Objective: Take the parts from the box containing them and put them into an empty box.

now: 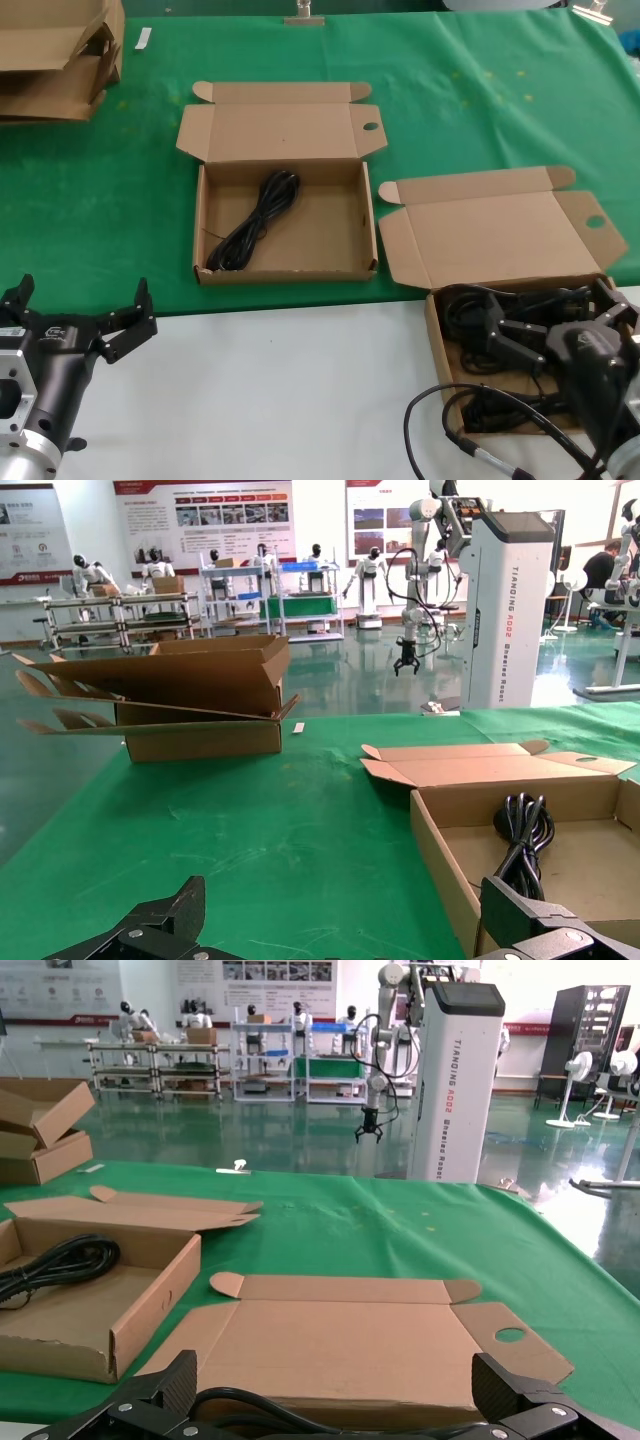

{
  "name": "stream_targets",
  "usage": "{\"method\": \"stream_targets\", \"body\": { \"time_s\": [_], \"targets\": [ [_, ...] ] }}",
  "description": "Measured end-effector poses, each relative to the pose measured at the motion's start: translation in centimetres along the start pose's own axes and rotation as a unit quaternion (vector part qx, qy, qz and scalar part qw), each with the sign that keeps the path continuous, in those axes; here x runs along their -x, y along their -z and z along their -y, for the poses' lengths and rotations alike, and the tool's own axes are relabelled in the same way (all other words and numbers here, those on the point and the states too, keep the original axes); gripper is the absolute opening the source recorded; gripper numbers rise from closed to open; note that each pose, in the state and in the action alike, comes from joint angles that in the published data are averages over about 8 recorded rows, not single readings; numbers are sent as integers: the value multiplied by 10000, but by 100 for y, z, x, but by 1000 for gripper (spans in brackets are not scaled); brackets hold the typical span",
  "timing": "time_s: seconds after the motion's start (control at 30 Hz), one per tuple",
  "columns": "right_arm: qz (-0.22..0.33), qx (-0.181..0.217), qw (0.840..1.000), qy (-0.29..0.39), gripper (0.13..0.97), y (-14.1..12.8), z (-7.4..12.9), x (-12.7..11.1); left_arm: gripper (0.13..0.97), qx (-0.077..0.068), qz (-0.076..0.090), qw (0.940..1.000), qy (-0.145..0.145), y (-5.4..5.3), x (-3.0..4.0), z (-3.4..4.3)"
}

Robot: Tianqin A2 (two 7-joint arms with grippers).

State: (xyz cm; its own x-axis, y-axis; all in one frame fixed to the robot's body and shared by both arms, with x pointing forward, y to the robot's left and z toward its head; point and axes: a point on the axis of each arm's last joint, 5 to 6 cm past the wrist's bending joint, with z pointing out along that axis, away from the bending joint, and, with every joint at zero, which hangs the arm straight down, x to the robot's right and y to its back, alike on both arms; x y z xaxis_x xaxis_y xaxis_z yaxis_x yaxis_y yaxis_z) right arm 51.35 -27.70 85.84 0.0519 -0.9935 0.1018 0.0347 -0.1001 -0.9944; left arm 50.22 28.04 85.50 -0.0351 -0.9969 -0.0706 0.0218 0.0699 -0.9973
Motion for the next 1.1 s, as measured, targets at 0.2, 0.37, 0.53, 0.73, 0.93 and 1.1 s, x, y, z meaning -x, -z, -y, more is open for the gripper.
{"method": "stream_targets", "body": {
  "time_s": [0.2, 0.37, 0.53, 0.73, 0.93, 1.1],
  "targets": [
    [0, 0, 10000, 0, 966, 0, 0, 0, 966, 0, 0, 10000, 0, 0, 0, 0],
    [0, 0, 10000, 0, 966, 0, 0, 0, 966, 0, 0, 10000, 0, 0, 0, 0],
    [0, 0, 10000, 0, 966, 0, 0, 0, 966, 0, 0, 10000, 0, 0, 0, 0],
    [0, 0, 10000, 0, 966, 0, 0, 0, 966, 0, 0, 10000, 0, 0, 0, 0],
    [0, 0, 10000, 0, 966, 0, 0, 0, 966, 0, 0, 10000, 0, 0, 0, 0],
    [0, 0, 10000, 0, 966, 0, 0, 0, 966, 0, 0, 10000, 0, 0, 0, 0]
  ]
}}
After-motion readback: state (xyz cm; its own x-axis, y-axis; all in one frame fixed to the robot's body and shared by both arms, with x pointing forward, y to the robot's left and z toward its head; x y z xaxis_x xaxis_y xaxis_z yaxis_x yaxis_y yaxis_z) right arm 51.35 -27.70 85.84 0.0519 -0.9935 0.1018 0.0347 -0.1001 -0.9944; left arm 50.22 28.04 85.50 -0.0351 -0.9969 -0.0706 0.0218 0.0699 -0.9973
